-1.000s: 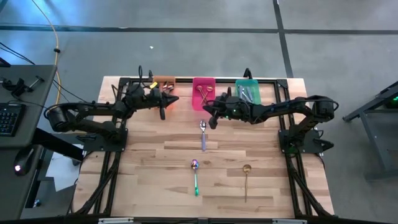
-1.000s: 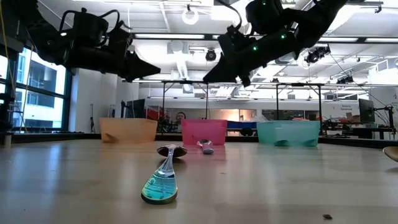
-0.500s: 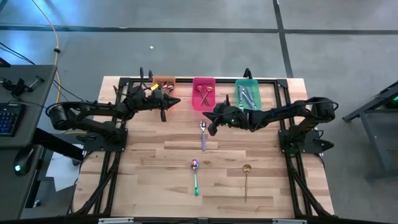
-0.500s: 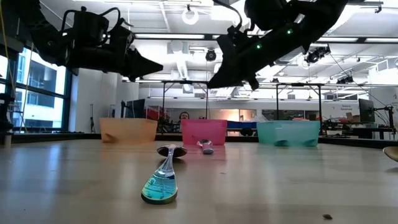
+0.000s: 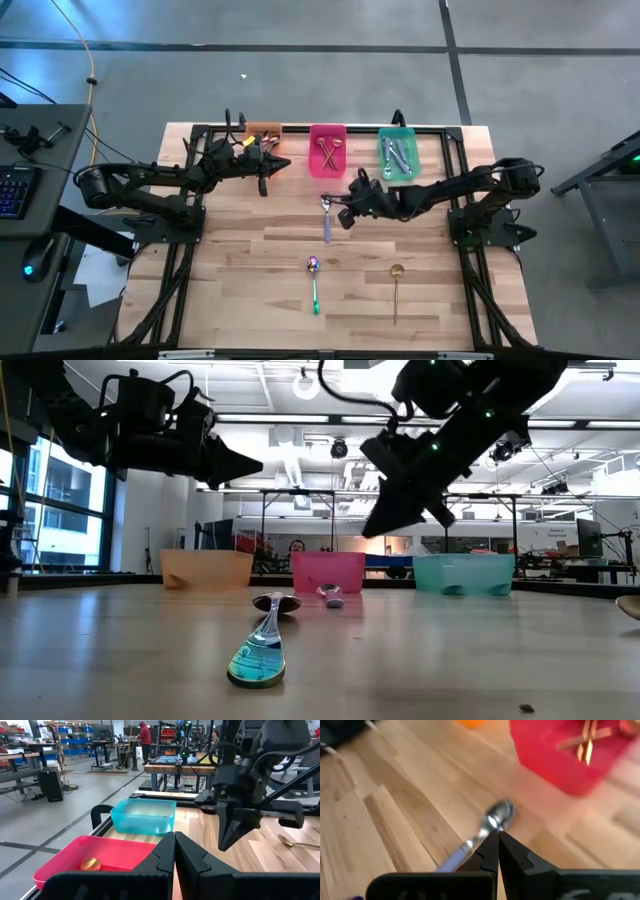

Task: Sort silverware by color (type)
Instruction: Put the yellow spoon into the pink bin

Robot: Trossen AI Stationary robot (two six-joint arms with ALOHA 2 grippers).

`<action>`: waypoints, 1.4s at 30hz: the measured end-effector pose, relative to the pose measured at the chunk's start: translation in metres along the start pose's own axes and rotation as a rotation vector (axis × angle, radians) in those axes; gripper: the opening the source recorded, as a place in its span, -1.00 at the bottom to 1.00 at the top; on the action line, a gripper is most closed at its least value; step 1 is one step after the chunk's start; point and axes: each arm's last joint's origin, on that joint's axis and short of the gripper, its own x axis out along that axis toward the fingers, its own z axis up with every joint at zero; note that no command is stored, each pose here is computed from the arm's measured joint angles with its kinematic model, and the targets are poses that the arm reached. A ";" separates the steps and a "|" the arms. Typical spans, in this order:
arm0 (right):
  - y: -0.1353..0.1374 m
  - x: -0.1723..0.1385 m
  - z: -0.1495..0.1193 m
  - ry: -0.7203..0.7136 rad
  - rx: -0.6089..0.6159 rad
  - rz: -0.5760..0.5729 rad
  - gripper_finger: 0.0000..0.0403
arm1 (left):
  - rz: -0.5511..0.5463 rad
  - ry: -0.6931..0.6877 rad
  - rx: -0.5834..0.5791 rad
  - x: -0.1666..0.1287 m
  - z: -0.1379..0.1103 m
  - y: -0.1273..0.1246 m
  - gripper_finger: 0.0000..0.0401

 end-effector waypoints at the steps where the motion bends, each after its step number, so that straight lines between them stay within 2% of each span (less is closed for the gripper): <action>1: -0.001 0.000 -0.002 0.017 0.021 -0.012 -1.00 | 0.000 0.000 0.000 0.000 0.000 0.000 -1.00; 9: -0.008 -0.002 -0.013 0.112 0.130 -0.095 -1.00 | 0.001 -0.012 0.012 0.000 0.001 0.000 -1.00; 14: -0.006 -0.003 -0.014 0.168 0.146 -0.086 -0.97 | 0.001 -0.012 0.012 0.000 0.001 0.000 -1.00; 24: 0.014 -0.022 -0.001 0.288 0.154 -0.174 -0.50 | 0.001 -0.009 0.011 0.000 0.001 0.000 -1.00; 29: 0.021 -0.027 -0.006 0.300 0.188 -0.171 -0.37 | 0.002 -0.012 0.013 0.000 0.001 0.000 -1.00; 42: 0.024 -0.042 -0.027 0.407 0.314 -0.279 -0.35 | 0.003 -0.011 0.013 0.000 0.001 0.000 -1.00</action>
